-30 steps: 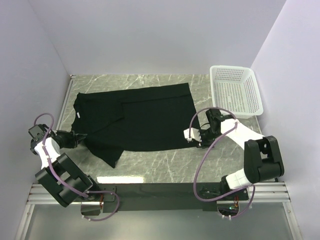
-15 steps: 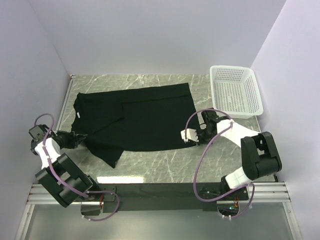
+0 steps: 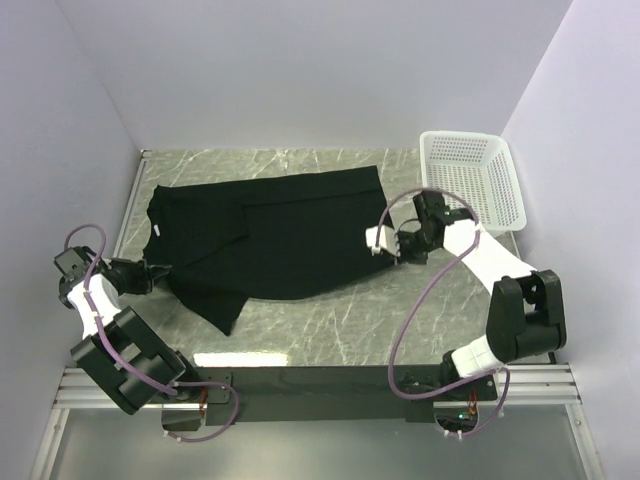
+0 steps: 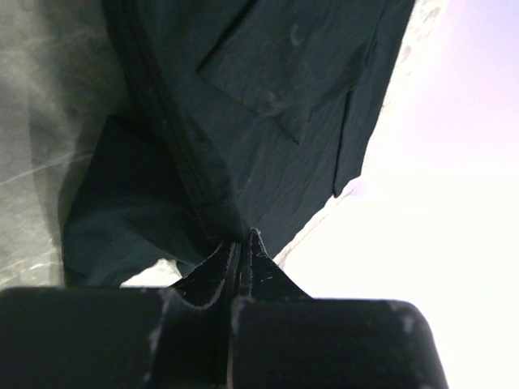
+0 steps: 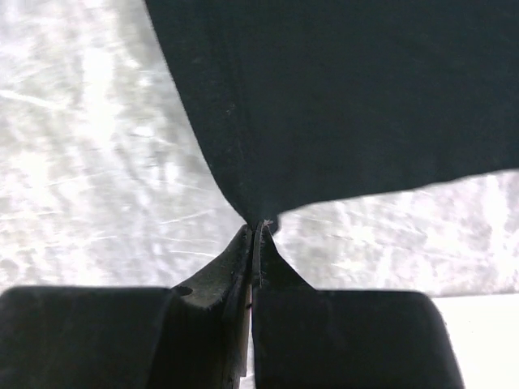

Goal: Fold and stack the t-shirts
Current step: Fold the tshirt

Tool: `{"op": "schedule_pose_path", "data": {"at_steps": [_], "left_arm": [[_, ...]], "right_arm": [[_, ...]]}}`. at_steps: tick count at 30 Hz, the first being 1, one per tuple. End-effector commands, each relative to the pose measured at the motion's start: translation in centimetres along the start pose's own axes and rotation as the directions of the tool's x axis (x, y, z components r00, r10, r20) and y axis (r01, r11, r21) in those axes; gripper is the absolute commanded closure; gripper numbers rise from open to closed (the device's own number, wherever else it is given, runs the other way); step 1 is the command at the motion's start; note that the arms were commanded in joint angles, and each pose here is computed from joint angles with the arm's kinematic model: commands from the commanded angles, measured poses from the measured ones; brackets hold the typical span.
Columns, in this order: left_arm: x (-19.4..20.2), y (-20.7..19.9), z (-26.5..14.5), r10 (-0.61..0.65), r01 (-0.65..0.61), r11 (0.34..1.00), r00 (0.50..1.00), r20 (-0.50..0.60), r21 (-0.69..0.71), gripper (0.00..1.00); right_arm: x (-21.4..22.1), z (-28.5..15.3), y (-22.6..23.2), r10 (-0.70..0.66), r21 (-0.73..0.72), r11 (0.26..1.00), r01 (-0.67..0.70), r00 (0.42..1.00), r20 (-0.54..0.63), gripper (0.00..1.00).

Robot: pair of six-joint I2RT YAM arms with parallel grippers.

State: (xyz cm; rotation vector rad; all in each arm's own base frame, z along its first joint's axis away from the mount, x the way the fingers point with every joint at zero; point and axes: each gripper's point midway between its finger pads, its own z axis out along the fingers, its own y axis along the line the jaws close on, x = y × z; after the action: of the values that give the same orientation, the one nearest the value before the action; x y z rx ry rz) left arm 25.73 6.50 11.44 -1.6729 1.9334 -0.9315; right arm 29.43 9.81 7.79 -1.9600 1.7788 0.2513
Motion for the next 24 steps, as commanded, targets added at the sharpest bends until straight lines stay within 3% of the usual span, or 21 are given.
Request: {"op": "schedule_pose_path", "data": {"at_steps": [1, 24], "left_arm": [[-1.2, -2.6, -1.0, 0.031, -0.034, 0.997, 0.999, 0.045, 0.071, 0.99], [-5.9, -5.0, 0.9, -0.069, 0.057, 0.989, 0.994, 0.08, 0.136, 0.99]], "right_arm": [[0.1, -0.3, -0.8, 0.095, -0.025, 0.995, -0.094, 0.995, 0.023, 1.0], [0.3, 1.3, -11.4, 0.373, 0.096, 0.922, -0.375, 0.927, 0.047, 1.0]]}}
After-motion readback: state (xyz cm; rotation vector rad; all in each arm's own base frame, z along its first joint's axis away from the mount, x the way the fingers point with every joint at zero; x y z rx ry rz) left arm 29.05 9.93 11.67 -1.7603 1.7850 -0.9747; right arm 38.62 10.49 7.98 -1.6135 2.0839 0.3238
